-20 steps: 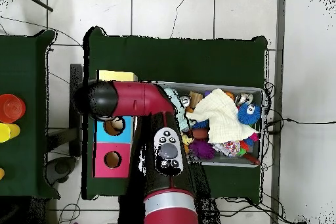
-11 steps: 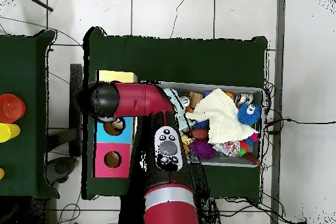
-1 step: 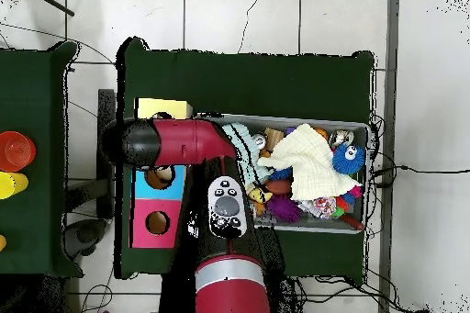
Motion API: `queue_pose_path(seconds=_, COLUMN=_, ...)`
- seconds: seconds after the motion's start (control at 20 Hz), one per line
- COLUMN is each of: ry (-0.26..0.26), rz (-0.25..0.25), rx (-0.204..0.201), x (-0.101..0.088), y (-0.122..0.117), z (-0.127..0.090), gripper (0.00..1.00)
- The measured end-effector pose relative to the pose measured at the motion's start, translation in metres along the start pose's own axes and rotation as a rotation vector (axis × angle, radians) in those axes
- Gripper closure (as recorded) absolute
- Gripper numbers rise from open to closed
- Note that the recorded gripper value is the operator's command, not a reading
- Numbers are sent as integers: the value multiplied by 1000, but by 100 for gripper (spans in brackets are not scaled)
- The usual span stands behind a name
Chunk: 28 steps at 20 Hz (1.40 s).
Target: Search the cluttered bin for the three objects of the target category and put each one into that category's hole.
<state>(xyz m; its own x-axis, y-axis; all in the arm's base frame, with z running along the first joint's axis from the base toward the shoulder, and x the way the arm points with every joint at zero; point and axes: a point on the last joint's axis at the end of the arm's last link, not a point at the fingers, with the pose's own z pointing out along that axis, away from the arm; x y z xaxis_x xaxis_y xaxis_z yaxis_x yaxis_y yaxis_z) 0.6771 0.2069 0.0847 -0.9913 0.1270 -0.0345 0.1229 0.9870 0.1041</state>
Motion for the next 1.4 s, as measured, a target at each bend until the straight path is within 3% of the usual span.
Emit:
queue_pose_path(seconds=0.7, ry=-111, rz=-32, rx=8, x=-7, y=5, z=10, gripper=100)
queue_pose_path(seconds=1.4, ry=-98, rz=-26, rx=25, x=-4, y=-6, z=30, gripper=100)
